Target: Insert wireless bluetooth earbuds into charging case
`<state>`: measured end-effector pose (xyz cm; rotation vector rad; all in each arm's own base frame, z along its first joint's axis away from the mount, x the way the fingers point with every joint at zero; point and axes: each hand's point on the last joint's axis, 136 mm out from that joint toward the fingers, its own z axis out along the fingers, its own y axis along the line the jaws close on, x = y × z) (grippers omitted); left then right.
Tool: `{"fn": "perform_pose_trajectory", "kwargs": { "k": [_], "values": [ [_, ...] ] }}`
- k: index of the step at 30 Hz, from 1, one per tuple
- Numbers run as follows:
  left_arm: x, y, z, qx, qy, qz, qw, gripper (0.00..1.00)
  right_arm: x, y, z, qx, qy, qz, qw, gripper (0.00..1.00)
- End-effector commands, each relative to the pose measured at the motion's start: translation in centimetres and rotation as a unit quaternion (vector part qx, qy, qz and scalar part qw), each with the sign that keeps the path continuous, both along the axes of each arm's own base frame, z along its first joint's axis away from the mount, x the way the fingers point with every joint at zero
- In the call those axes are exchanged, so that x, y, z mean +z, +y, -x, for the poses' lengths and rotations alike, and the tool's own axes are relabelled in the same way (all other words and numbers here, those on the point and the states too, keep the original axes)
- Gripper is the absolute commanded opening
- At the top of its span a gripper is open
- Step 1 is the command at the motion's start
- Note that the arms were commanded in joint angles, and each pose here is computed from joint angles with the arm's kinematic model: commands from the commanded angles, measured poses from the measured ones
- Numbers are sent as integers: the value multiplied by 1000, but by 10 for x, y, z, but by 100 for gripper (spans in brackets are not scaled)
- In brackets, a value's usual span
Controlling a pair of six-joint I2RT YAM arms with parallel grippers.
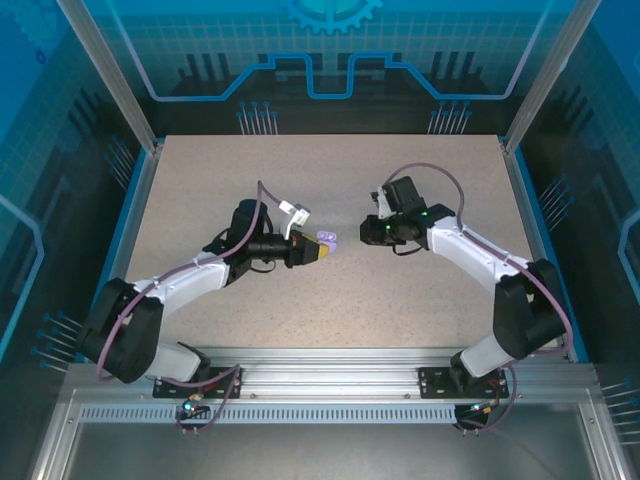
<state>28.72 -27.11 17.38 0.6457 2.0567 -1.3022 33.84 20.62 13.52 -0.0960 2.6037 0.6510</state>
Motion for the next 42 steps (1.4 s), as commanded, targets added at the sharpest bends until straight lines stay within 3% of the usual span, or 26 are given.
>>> {"fn": "perform_pose_trajectory", "kwargs": {
  "k": [1, 11, 22, 42],
  "values": [
    [1, -9, -4, -8, -6, 7, 1000, 19, 23, 4, -1, 11, -32, -27, 999, 17],
    [-2, -24, -2, -31, -8, 1, 999, 18, 64, 27, 9, 68, -77, -74, 992, 17],
    [9, -30, -5, -33, -16, -4, 999, 18, 93, 51, 23, 119, -106, -74, 984, 17],
    [26, -29, -9, -22, -33, 1, 999, 18, 97, 57, 32, 142, -113, -48, 982, 17]
  ]
}}
